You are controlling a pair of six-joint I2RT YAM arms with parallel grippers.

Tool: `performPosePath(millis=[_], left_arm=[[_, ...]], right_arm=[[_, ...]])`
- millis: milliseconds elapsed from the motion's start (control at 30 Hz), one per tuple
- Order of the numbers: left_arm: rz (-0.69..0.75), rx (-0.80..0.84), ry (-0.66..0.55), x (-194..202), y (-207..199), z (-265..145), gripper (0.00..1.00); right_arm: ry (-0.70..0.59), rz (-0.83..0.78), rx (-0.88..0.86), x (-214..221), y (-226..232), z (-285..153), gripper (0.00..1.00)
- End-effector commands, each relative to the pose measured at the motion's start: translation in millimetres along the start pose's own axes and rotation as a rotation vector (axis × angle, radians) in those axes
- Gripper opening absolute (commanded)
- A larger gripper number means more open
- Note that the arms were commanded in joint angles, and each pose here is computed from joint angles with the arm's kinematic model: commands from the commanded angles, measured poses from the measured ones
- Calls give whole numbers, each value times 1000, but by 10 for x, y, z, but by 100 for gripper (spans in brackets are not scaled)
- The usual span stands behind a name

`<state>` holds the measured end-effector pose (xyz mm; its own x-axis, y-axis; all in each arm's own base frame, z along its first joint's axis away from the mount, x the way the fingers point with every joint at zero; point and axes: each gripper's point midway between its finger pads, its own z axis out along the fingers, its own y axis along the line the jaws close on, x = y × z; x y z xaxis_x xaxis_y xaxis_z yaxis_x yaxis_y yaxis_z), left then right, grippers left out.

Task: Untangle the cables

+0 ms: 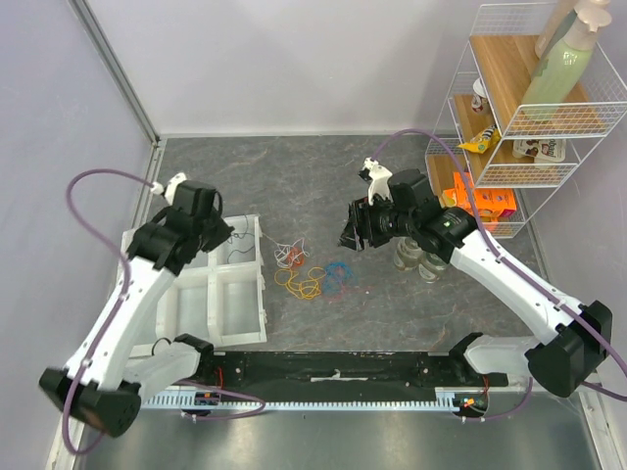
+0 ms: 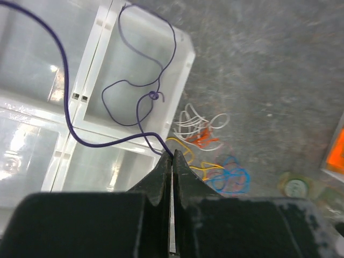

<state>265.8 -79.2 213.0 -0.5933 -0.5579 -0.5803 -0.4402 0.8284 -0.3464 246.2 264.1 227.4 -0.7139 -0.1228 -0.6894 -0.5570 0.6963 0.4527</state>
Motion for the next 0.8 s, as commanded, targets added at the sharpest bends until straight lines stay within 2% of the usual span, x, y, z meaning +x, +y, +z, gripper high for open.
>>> performPosePath(millis=[0, 67, 300, 467, 567, 767], left_arm=[[-99, 62, -68, -155, 17, -378, 2], [-108, 35, -45, -107, 118, -488, 2], [-118, 84, -88, -170, 192, -794, 2], [-103, 54, 22, 2, 65, -499, 2], [-67, -22, 90, 55, 16, -281, 2], [45, -214, 67, -137, 134, 64, 2]], right_arm=[[-8, -12, -1, -8, -7, -3, 68], [-1, -11, -15, -9, 14, 26, 68], [13, -16, -33, -7, 28, 83, 68], [16, -18, -38, -2, 33, 80, 68], [10, -18, -34, -8, 32, 62, 68], [-17, -21, 4, 5, -6, -62, 68]])
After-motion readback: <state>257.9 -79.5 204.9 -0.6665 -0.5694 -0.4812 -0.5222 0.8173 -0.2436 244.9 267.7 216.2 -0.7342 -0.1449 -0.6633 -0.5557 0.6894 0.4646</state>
